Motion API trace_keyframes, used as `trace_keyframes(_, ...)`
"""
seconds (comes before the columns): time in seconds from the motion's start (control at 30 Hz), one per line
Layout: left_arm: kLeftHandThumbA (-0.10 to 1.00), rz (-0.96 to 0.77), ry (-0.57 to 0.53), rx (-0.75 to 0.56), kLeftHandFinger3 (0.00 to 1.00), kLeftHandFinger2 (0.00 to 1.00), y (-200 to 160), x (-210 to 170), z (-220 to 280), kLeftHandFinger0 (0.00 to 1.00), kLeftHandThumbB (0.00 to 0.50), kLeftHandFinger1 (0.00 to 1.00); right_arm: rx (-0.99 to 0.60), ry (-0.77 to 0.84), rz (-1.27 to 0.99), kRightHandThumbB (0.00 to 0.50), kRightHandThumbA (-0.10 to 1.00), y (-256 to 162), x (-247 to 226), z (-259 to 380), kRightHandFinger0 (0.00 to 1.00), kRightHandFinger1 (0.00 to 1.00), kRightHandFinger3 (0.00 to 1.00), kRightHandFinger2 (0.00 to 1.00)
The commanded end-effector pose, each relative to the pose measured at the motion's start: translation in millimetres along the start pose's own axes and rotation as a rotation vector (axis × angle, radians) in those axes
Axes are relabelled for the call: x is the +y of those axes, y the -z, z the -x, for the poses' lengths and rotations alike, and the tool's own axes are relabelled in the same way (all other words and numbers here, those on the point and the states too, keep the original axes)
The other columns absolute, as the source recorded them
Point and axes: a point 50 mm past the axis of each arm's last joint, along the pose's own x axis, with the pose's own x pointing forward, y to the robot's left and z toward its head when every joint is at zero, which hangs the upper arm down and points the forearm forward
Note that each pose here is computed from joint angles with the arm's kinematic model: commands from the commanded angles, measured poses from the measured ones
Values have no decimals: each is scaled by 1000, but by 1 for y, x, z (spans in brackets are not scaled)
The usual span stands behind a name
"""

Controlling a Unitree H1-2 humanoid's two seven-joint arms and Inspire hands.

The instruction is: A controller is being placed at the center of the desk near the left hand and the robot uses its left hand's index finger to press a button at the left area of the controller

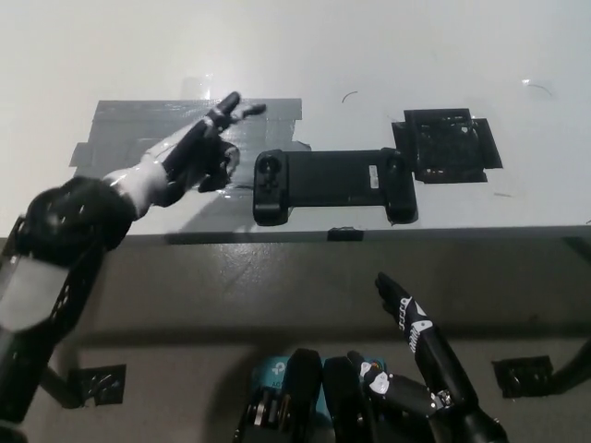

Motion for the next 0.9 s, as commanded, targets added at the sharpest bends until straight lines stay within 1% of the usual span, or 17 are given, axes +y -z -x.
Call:
trace_keyframes(0.0, 1000, 83, 219, 143, 1000, 164, -33, 26, -4, 0, 456, 0, -108, -16, 38, 169, 664, -19, 2, -7, 1000, 1000, 1000, 1000)
trace_keyframes(0.07, 1000, 83, 215, 181, 1000, 235, -28, 27, -8, 0, 438, 0, -105, -16, 36, 167, 613, -21, 2, -8, 1000, 1000, 1000, 1000)
trace_keyframes(0.1, 1000, 86, 217, 199, 1000, 316, -23, 27, -8, 0, 431, 14, -102, -16, 33, 165, 591, -22, 2, -8, 1000, 1000, 1000, 1000)
trace_keyframes(0.13, 1000, 83, 217, 220, 1000, 398, -19, 27, -10, 0, 427, 55, -104, -18, 30, 166, 585, -21, 3, -8, 1000, 1000, 1000, 1000)
trace_keyframes(0.17, 1000, 80, 216, 231, 1000, 449, -16, 26, -9, 0, 427, 82, -104, -20, 29, 167, 582, -21, 4, -7, 1000, 1000, 1000, 1000)
trace_keyframes(0.2, 1000, 86, 233, 246, 1000, 463, -11, 24, -9, 0, 424, 85, -103, -22, 29, 170, 576, -20, 4, -6, 1000, 1000, 1000, 1000)
trace_keyframes(0.27, 1000, 88, 251, 263, 1000, 437, -7, 23, -9, 0, 422, 36, -100, -22, 36, 178, 585, -23, 4, -6, 1000, 1000, 1000, 1000)
trace_keyframes(0.37, 1000, 82, 265, 260, 1000, 394, -7, 22, -7, 0, 403, 10, -109, -22, 42, 174, 569, -24, 3, -8, 1000, 1000, 1000, 1000)
trace_keyframes(0.43, 1000, 77, 270, 257, 1000, 401, -9, 22, -6, 0, 405, 15, -112, -19, 42, 178, 560, -25, 2, -9, 1000, 1000, 1000, 1000)
trace_keyframes(0.5, 1000, 85, 273, 258, 1000, 352, -5, 19, -6, 0, 406, 0, -109, -16, 42, 182, 559, -24, 2, -6, 1000, 1000, 1000, 1000)
trace_keyframes(0.57, 1000, 80, 276, 258, 1000, 332, -4, 19, -4, 0, 404, 0, -107, -15, 39, 186, 557, -24, 3, -4, 1000, 1000, 1000, 1000)
trace_keyframes(0.67, 1000, 84, 280, 259, 1000, 338, -4, 21, -2, 0, 402, 0, -108, -19, 43, 184, 547, -25, 2, -4, 1000, 1000, 1000, 1000)
trace_keyframes(0.73, 1000, 83, 278, 257, 1000, 404, -6, 24, -1, 0, 421, 19, -111, -19, 43, 188, 546, -25, 1, -6, 1000, 1000, 1000, 1000)
trace_keyframes(0.77, 1000, 81, 273, 255, 1000, 426, -7, 25, 0, 0, 420, 37, -110, -20, 45, 188, 547, -25, 1, -6, 1000, 1000, 1000, 1000)
trace_keyframes(0.87, 1000, 98, 281, 253, 1000, 395, -9, 29, 0, 0, 428, 3, -113, -19, 48, 187, 548, -25, 1, -8, 1000, 1000, 1000, 1000)
